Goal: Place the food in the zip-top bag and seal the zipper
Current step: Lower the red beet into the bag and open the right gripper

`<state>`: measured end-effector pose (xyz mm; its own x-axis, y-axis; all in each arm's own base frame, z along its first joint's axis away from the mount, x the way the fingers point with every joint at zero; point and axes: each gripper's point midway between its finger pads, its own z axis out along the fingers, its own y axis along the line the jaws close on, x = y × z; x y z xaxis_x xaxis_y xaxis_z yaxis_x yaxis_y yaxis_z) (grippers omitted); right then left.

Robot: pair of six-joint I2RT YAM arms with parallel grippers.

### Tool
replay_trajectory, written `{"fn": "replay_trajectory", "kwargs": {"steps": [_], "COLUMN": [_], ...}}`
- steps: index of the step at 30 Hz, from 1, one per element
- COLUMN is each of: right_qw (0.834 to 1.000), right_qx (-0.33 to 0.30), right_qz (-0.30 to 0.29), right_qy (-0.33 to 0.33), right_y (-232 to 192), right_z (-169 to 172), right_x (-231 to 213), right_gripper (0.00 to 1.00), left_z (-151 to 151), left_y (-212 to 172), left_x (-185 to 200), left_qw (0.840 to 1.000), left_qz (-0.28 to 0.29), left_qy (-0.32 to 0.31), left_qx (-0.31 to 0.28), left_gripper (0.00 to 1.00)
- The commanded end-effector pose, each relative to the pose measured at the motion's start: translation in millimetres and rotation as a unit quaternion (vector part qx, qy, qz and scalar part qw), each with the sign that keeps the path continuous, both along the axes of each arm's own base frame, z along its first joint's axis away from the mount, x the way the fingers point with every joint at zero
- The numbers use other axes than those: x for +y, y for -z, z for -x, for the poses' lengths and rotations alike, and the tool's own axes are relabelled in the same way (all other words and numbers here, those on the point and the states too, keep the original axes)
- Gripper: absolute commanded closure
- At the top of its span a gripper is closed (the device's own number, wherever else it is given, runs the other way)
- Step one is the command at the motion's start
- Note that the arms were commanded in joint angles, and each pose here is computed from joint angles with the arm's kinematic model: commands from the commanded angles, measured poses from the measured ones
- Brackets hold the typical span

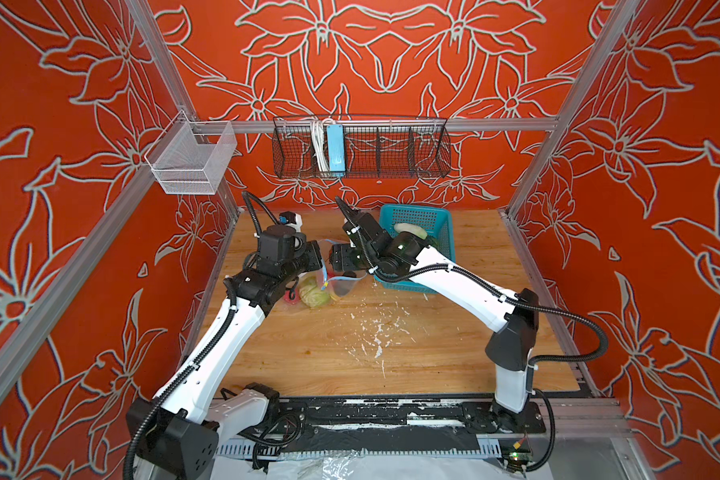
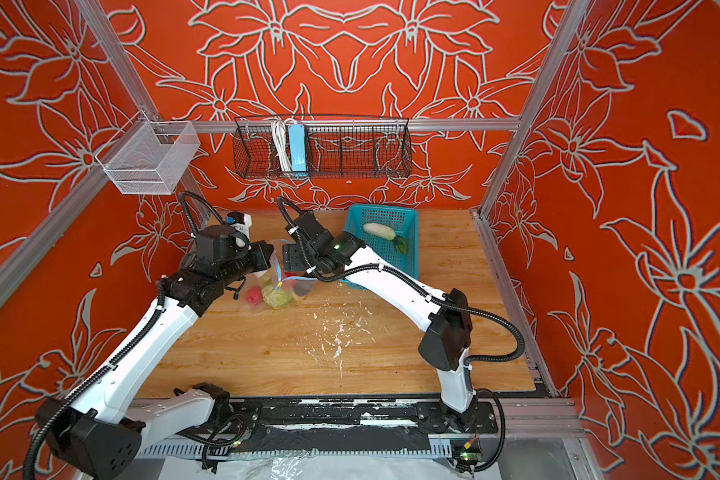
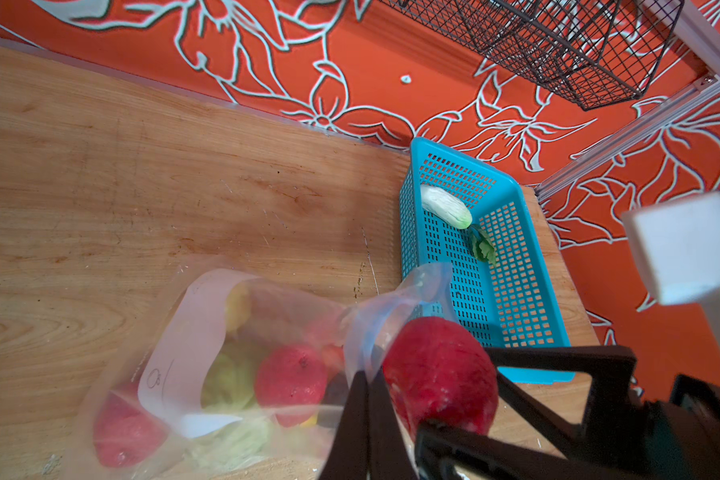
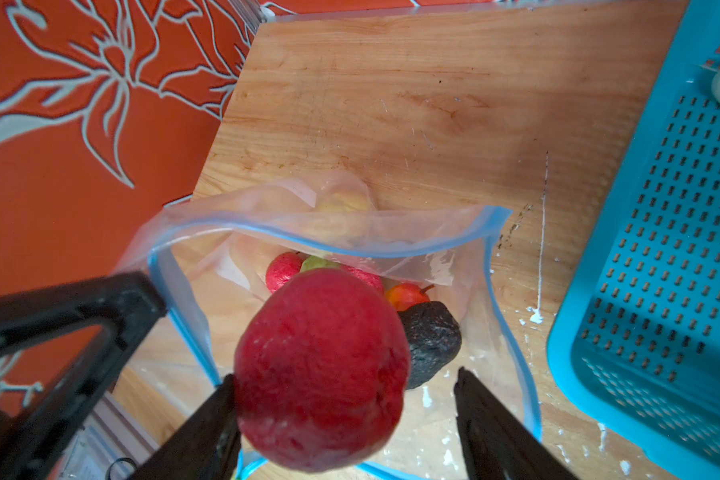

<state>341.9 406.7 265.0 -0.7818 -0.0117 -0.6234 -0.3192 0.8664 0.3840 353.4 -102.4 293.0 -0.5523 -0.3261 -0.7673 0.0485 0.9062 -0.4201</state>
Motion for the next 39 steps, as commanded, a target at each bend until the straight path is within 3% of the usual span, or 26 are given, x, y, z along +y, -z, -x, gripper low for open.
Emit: {"fn": "replay_trajectory", "kwargs": {"steps": [1, 7, 16, 28, 33, 39], "right_qw": [1.0, 1.0, 0.999, 0.998, 0.998, 0.999], "right_qx": [-0.012, -0.022, -0.03, 0.005, 0.013, 0.03], "right_qz": [-0.007, 0.0, 0.034, 0.061, 0.065, 0.029], "right_qy": [0.001, 0.009, 0.017, 0.008, -0.002, -0.017], "right_y": [-15, -22, -22, 25, 34, 44], "right_z": [1, 2, 7, 6, 3, 1], "right_x": [2, -8, -31, -36, -41, -54], "right_gripper": [0.13, 0.02, 0.02, 0.02, 0.02, 0.02], "left_z": [1, 1, 1, 3, 5, 8], "left_y": [-6, -6, -7, -31, -52, -65], "left_x": [2, 2, 2, 5, 10, 16], "left_qw": [1.0, 1.0, 1.0, 0.999, 0.999, 0.998], "left_qz": [-0.001, 0.0, 0.008, 0.017, 0.015, 0.016], "left_qy": [-0.002, -0.002, -0.009, -0.018, -0.026, -0.035], "left_qx": [-0.014, -0.014, -0.007, -0.024, -0.039, -0.045], "left_gripper": [1.0, 1.0, 1.0, 1.0, 1.0, 1.0]}}
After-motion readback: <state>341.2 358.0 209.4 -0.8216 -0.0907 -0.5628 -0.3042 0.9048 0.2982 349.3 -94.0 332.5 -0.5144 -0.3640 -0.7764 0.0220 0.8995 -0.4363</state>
